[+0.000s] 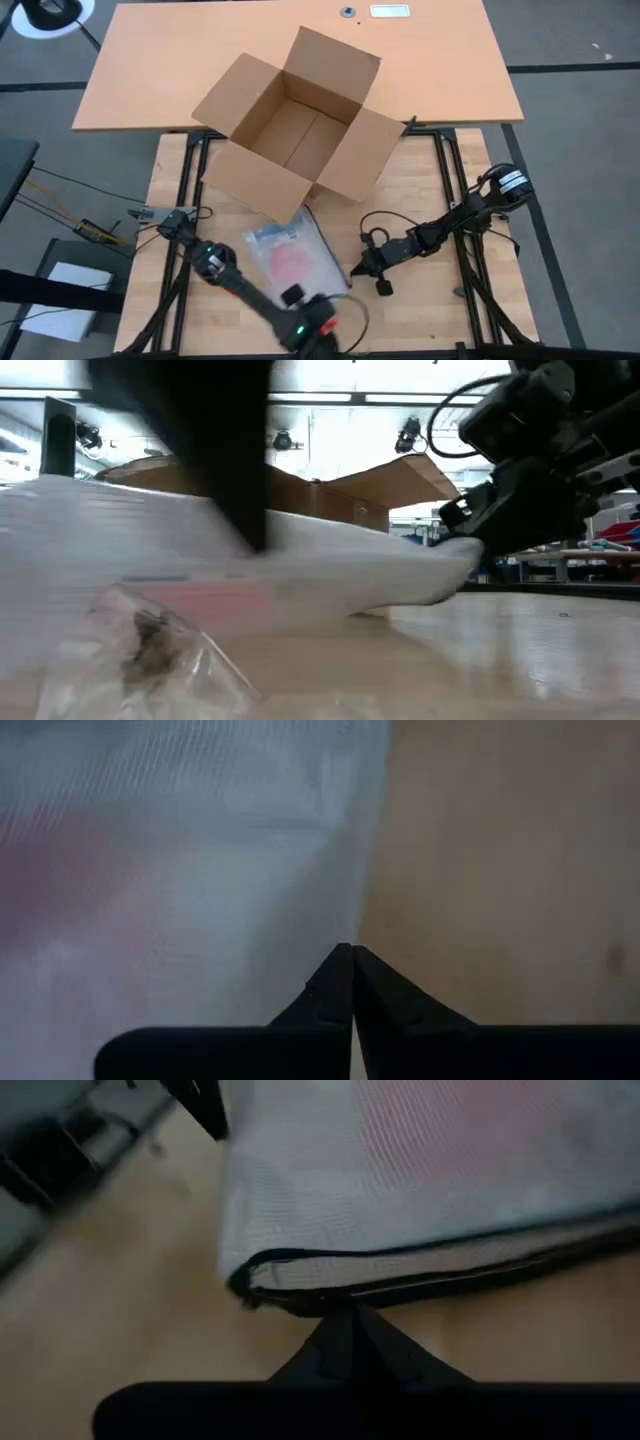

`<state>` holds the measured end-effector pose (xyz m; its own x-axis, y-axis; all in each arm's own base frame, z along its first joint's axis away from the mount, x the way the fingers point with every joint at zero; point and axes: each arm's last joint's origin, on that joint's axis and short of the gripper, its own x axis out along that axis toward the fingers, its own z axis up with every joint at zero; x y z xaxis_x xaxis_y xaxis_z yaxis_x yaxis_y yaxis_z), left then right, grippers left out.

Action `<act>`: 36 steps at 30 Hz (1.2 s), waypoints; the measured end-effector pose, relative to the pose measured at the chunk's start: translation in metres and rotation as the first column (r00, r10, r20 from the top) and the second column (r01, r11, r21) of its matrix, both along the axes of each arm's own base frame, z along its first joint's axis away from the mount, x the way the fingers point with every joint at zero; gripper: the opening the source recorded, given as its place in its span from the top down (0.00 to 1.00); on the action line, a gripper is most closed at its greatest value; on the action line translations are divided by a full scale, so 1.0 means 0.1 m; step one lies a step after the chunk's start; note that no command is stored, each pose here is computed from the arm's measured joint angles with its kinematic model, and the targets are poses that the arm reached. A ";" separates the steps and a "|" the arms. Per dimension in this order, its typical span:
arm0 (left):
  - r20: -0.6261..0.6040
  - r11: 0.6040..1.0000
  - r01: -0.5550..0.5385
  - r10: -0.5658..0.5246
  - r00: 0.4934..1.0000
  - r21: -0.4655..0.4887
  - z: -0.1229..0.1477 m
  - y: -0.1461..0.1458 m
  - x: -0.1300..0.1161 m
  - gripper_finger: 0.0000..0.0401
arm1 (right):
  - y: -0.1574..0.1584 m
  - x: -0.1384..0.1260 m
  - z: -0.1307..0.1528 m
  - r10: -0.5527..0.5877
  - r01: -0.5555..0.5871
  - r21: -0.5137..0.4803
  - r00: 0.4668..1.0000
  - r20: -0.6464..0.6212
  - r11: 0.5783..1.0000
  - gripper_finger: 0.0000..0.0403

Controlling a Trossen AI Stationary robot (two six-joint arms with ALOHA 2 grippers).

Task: Unpack boxes
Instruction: Close the zip bag

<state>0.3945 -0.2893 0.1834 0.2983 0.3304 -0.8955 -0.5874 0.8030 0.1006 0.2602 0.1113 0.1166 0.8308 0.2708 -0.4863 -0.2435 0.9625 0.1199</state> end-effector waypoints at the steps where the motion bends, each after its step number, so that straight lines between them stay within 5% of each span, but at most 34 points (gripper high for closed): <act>1: -0.011 1.000 -0.021 0.021 1.000 0.005 0.00 -0.05 -0.07 0.97 | 0.04 0.03 -0.01 0.004 -0.004 0.006 1.000 -0.002 1.000 0.99; 10: 0.042 0.942 -0.336 0.337 0.941 -0.018 0.01 -0.45 -0.65 0.97 | 0.37 0.41 -0.17 0.002 0.013 0.163 0.996 -0.090 0.987 0.93; 14: 0.099 0.890 -0.443 0.453 0.886 -0.106 0.01 -0.54 -0.69 0.97 | 0.39 0.55 -0.12 0.045 -0.016 0.241 0.992 -0.115 0.970 0.81; 18: 0.150 0.876 -0.448 0.474 0.867 -0.180 0.03 -0.54 -0.59 0.95 | 0.35 0.62 -0.05 0.060 -0.040 0.182 0.993 -0.106 0.982 0.66; 28: 0.286 0.939 -0.192 0.275 0.918 -0.286 0.07 -0.39 -0.01 0.74 | 0.21 0.52 0.18 0.129 -0.133 -0.025 0.985 -0.115 0.991 0.42; 36: 0.253 0.992 0.109 -0.091 0.963 -0.058 0.10 -0.02 0.34 0.63 | 0.20 0.48 0.13 0.135 -0.147 -0.056 0.975 -0.179 0.988 0.40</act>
